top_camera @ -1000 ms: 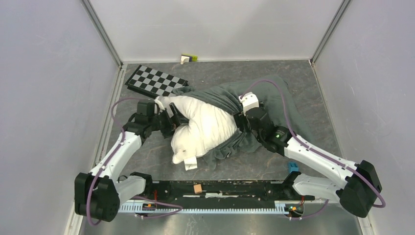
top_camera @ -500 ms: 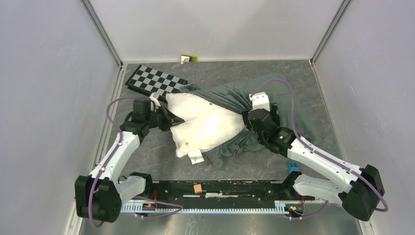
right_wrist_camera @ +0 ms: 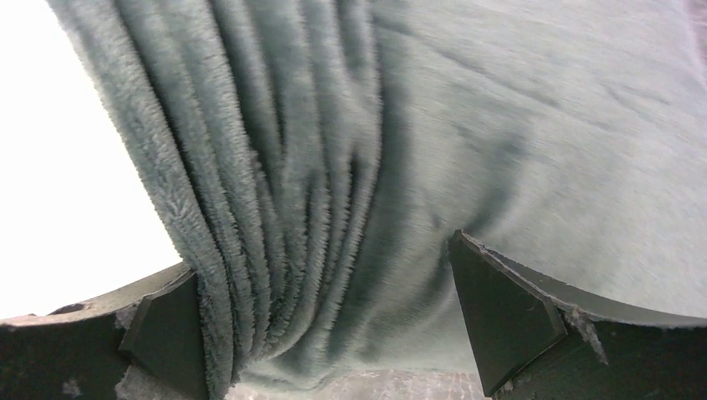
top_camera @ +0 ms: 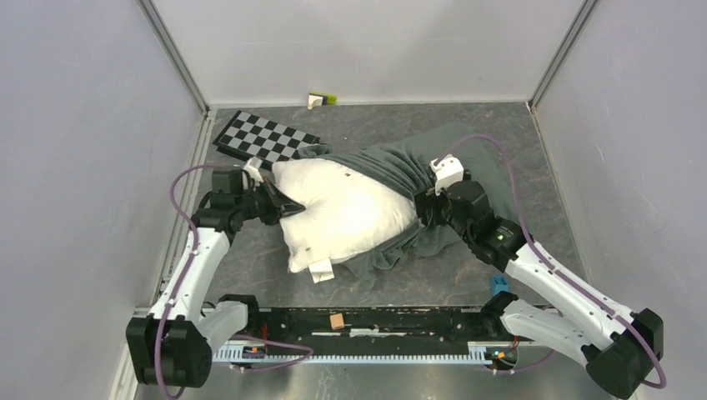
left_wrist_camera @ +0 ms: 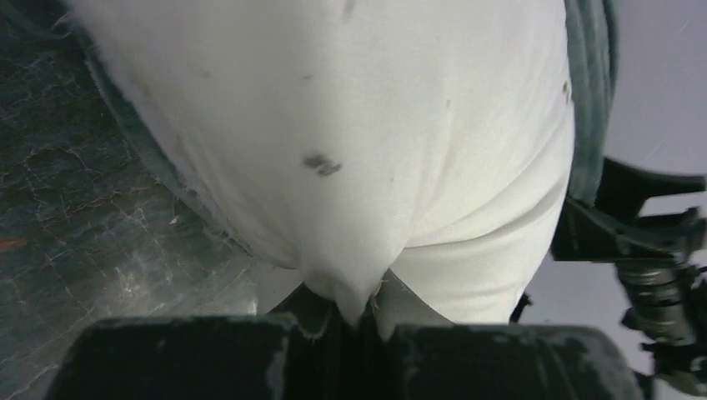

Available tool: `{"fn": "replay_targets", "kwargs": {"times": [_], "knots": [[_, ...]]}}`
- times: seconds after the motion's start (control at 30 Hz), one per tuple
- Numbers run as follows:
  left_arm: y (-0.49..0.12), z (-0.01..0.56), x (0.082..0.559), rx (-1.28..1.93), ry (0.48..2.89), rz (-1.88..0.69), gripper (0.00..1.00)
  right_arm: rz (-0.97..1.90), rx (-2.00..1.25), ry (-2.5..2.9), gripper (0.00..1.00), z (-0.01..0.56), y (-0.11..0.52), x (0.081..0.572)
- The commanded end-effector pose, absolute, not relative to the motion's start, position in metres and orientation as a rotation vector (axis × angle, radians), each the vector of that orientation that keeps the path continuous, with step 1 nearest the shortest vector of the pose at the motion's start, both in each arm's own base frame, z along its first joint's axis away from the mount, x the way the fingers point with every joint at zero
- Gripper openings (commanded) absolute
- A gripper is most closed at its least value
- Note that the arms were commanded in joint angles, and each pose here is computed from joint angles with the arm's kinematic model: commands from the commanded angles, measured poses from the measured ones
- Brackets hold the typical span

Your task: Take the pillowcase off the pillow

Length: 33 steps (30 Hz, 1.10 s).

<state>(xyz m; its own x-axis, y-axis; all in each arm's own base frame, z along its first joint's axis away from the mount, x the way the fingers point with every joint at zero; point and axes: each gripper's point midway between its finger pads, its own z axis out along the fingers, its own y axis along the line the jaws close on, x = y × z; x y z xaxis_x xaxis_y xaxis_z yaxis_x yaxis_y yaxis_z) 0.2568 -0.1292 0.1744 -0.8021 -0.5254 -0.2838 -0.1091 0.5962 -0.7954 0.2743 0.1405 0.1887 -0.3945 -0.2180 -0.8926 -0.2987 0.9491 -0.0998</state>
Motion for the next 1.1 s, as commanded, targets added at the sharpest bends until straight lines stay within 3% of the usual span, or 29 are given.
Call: {"fn": "replay_targets", "kwargs": {"times": [0.0,0.37,0.73,1.07], "knots": [[-0.138,0.210,0.259,-0.192,2.258,-0.871,0.02,0.322,-0.576,1.887,0.98,0.234,0.182,0.268],[-0.152,0.222,0.240,0.070,2.234,-0.693,0.02,0.490,-0.695,1.745,0.98,0.317,0.246,0.285],[-0.158,0.209,0.235,0.156,2.250,-0.617,0.02,0.156,-0.769,1.785,0.98,0.314,0.320,0.341],[-0.156,0.206,0.231,0.181,2.251,-0.593,0.02,-0.098,-0.752,1.855,0.72,0.272,0.335,0.379]]}}
